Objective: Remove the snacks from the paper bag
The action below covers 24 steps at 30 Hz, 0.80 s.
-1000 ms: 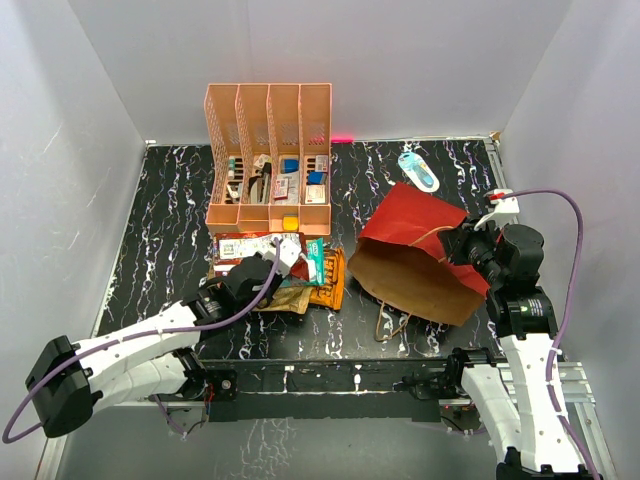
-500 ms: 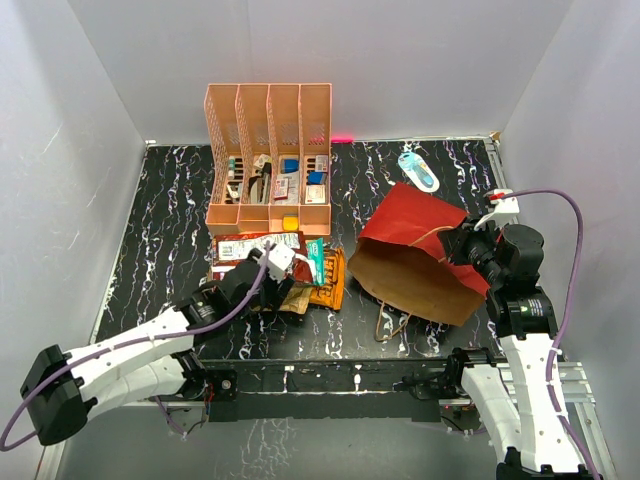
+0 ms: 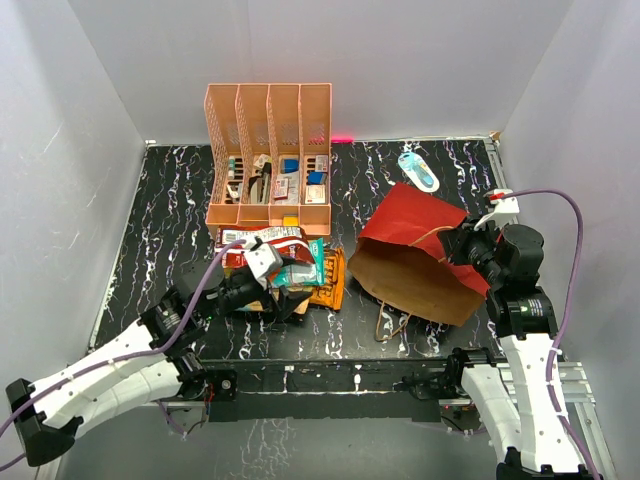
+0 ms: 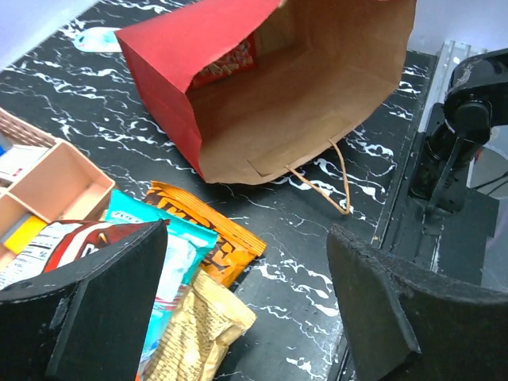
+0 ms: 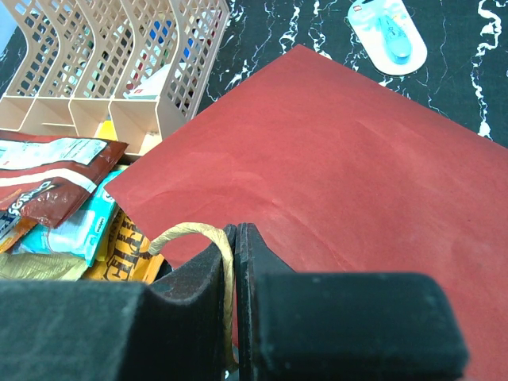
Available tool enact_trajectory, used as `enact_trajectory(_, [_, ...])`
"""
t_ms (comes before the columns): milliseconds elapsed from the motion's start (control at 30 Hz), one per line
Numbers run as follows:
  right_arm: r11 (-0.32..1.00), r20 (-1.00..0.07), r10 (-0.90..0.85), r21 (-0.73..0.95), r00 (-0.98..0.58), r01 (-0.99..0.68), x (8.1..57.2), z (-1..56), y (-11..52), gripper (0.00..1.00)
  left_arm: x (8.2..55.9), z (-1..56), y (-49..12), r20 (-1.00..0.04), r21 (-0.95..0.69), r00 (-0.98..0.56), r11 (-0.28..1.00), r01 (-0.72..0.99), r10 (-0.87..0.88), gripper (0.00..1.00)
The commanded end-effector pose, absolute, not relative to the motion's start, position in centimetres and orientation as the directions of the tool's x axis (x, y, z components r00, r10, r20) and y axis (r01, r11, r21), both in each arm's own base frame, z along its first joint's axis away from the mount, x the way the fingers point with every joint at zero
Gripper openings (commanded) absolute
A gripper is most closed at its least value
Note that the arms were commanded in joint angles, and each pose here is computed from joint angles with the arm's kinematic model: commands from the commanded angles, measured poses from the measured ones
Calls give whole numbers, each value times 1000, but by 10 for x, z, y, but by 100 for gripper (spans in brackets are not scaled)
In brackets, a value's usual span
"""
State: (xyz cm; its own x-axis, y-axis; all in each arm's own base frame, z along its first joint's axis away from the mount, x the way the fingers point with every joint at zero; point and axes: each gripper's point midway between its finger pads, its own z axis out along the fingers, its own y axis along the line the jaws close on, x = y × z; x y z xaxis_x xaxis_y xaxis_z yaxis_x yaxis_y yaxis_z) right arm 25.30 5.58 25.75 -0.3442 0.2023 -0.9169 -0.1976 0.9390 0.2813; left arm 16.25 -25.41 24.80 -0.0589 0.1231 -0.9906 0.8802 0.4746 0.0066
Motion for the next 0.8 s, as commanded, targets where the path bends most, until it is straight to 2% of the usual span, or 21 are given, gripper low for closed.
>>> enact_trajectory(0, [940,-942,190,256,-277,-226,258,273,57,8,158,258,-269,-995,-9,-52,420,907,91,80])
enact_trajectory(67, [939,-941,190,257,-279,-227,258,273,57,8,166,260,-274,-993,-4,-56,432,902,109,77])
enact_trajectory(233, [938,-940,190,259,-283,-229,259,272,58,8,166,260,-306,-993,29,-13,366,930,113,74])
enact_trajectory(400, [939,-941,190,258,-281,-226,259,272,57,8,163,255,-340,-970,210,146,367,906,195,73])
enact_trajectory(467, [940,-941,190,256,-279,-226,258,273,57,8,168,245,-346,-957,243,155,383,891,247,73])
enact_trajectory(600, [940,-942,190,255,-276,-226,258,273,57,8,203,250,-326,-963,223,85,583,781,255,72])
enact_trajectory(767, [940,-942,190,257,-277,-227,258,273,57,8,237,256,-299,-978,55,-100,692,719,181,77])
